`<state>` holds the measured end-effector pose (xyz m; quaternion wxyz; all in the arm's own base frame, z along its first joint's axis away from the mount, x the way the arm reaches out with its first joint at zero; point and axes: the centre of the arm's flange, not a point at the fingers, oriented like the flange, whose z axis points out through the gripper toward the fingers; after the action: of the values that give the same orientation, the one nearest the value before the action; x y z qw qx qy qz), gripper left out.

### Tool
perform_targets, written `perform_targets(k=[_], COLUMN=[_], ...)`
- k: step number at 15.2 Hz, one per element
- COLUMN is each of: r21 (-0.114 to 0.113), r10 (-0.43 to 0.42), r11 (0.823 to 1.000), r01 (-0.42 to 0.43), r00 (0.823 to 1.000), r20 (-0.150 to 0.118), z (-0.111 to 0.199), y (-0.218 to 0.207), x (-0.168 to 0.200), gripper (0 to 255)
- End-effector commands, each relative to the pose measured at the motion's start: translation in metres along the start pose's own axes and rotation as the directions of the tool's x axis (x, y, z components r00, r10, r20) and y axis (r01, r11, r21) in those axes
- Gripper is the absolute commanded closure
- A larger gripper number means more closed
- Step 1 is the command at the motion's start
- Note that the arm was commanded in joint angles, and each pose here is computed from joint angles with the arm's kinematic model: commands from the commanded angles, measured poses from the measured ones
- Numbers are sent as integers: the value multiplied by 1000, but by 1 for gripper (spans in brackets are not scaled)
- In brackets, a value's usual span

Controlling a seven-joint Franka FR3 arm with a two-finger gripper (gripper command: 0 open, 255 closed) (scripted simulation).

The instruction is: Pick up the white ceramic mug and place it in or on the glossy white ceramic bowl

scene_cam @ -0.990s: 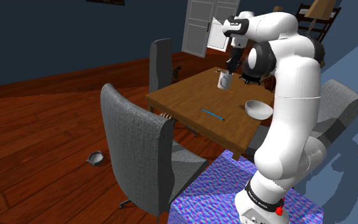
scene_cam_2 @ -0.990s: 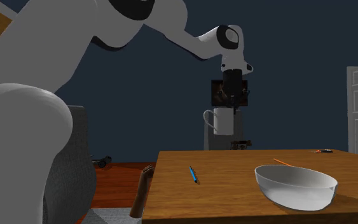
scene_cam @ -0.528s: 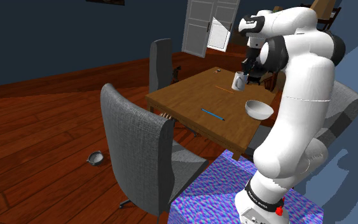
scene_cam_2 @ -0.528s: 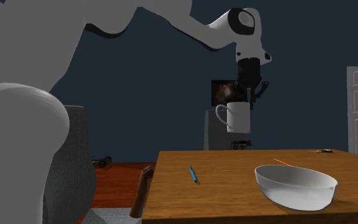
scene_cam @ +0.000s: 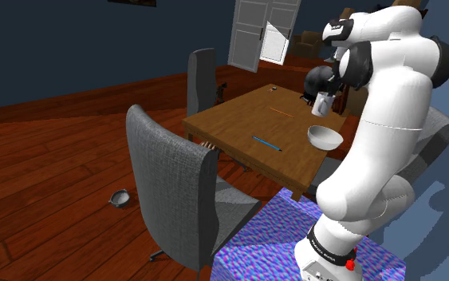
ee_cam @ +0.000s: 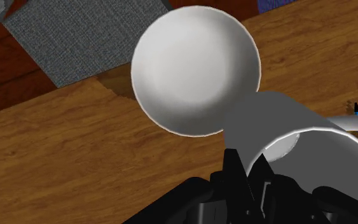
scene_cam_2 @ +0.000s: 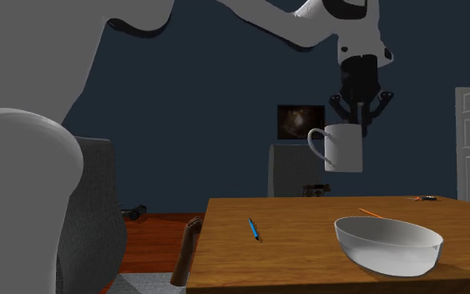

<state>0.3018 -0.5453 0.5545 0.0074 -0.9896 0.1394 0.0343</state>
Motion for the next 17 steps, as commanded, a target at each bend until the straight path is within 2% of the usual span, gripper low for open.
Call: perform_targets(k=[1,4,17], r21=[0,0,0], r10=[-2,-2,-2], r11=[1000,1000,1000], r01=[2,2,2], r00=[1000,1000,1000], r20=[0,0,0], z=[-2,-6,63], y=[18,48,48], x=[-21,-56,-52], gripper=[255,255,255])
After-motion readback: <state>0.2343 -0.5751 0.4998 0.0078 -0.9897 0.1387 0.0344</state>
